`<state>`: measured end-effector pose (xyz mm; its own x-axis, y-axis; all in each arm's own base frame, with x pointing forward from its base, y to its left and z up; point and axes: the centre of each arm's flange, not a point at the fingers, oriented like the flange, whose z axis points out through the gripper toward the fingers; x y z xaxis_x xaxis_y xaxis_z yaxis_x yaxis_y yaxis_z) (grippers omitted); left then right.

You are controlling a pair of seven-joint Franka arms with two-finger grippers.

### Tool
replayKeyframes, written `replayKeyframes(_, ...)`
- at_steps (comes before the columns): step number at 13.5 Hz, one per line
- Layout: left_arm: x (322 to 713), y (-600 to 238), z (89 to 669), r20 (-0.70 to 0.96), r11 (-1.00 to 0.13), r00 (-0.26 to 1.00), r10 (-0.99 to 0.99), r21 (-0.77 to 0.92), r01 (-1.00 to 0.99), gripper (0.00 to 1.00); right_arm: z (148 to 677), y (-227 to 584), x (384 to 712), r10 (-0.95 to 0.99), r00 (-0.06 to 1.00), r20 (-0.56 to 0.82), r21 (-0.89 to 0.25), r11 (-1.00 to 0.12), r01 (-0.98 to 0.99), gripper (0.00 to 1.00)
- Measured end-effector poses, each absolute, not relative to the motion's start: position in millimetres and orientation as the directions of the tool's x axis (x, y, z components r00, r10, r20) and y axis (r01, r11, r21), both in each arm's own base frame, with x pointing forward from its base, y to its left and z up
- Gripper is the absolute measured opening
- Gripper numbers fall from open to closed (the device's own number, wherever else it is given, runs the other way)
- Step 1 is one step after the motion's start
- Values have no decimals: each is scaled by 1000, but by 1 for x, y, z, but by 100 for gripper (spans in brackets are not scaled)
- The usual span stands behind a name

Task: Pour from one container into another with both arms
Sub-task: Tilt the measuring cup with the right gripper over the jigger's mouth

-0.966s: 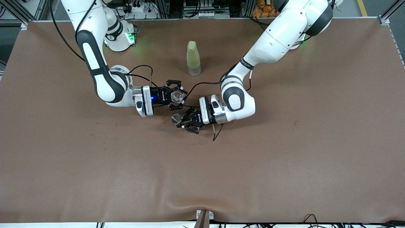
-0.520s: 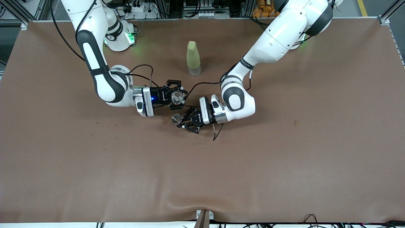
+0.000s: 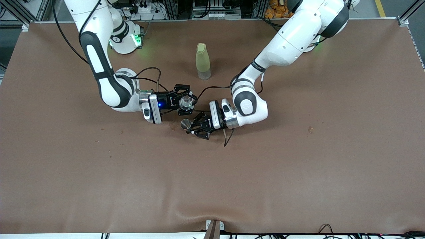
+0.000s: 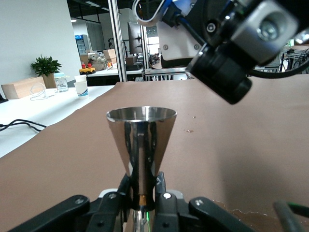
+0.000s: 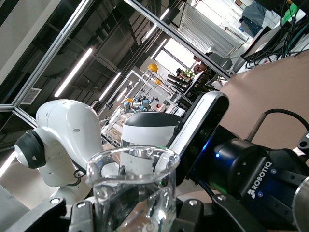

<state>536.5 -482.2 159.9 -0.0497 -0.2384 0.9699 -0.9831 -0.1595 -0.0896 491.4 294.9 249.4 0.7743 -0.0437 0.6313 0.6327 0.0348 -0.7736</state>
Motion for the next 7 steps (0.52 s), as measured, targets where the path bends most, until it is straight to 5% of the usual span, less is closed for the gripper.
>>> replayKeyframes(7, 532, -482, 155, 969, -157, -56, -240, -96, -983, 21, 249, 295, 491, -42, 805, 592, -804, 37, 593, 15)
